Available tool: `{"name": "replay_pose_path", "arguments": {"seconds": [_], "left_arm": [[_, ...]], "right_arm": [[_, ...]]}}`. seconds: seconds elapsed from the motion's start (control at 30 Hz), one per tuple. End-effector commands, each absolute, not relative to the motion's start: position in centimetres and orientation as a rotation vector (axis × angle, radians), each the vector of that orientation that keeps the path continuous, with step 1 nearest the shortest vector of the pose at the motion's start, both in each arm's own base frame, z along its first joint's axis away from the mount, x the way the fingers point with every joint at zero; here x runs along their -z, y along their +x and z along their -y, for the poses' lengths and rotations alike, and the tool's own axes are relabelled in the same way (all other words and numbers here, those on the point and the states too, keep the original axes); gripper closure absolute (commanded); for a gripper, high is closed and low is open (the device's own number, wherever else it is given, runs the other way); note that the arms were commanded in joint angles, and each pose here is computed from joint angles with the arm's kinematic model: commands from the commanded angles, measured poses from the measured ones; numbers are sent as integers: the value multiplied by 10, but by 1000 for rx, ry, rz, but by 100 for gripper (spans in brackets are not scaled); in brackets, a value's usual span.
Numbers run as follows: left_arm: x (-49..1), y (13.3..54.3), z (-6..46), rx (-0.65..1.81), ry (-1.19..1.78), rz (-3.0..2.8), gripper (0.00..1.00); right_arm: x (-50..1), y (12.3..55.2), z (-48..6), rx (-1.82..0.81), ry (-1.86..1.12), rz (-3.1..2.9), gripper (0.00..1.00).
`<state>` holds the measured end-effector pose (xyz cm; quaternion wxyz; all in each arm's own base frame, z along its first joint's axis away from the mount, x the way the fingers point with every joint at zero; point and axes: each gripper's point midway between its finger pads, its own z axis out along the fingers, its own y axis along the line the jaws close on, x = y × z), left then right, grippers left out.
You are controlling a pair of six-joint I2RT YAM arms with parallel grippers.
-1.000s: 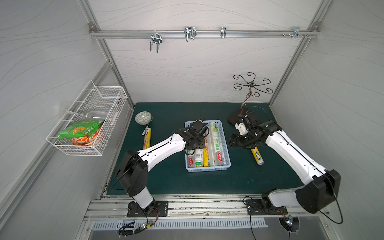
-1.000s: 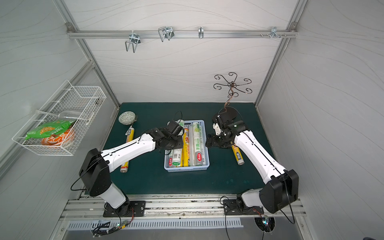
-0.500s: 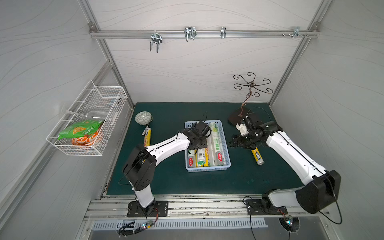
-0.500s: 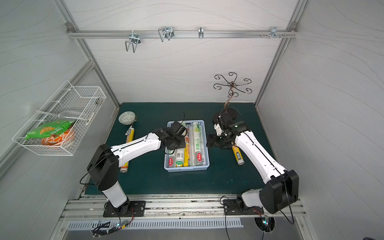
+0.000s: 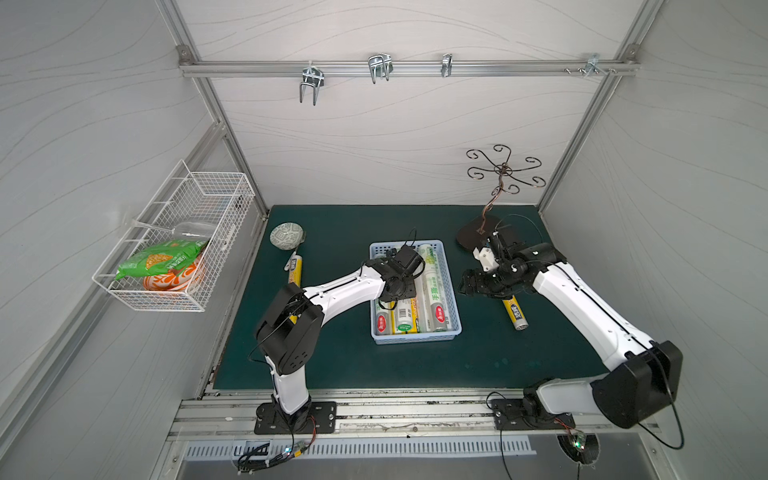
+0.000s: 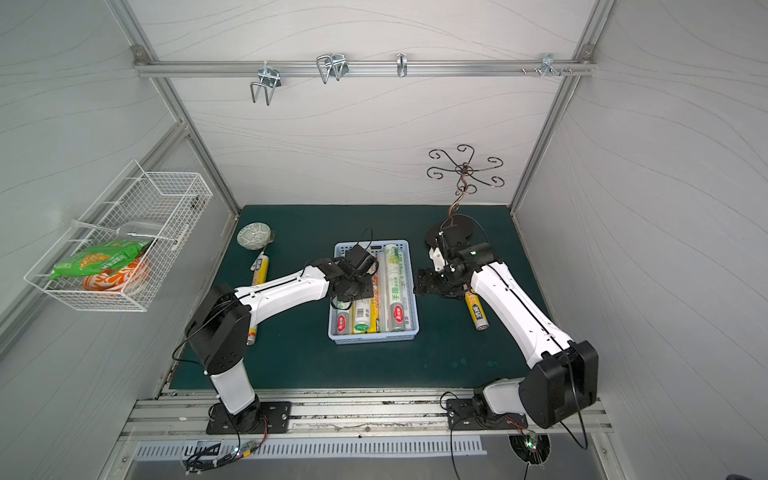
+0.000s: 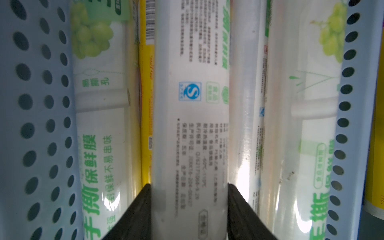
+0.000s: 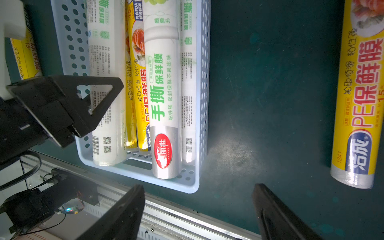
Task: Put the plastic wrap into the basket
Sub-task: Place the plastic wrap in the basket.
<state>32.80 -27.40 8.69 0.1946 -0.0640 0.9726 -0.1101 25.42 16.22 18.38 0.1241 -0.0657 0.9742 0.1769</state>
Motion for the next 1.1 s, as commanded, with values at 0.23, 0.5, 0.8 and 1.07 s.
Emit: {"name": "replay_pose_path", "arguments": {"seconds": [0.23,0.5,0.8,1.07], "left_arm": [[-118,343,280,354,-177,-2618,39],[-143,339,276,371,-153,-2570,27],[-185,331,266,379,-65,-2509,17],[-232,318,226,278,-23,-2390,2]], "right_arm": [[-193,254,-157,-516,-186,-2808,14],[-200,256,-152,-509,-173,-2791,14],[-204,261,-140,-474,-143,-2788,13],[-204,274,-115,-370,-74,-2765,13]]}}
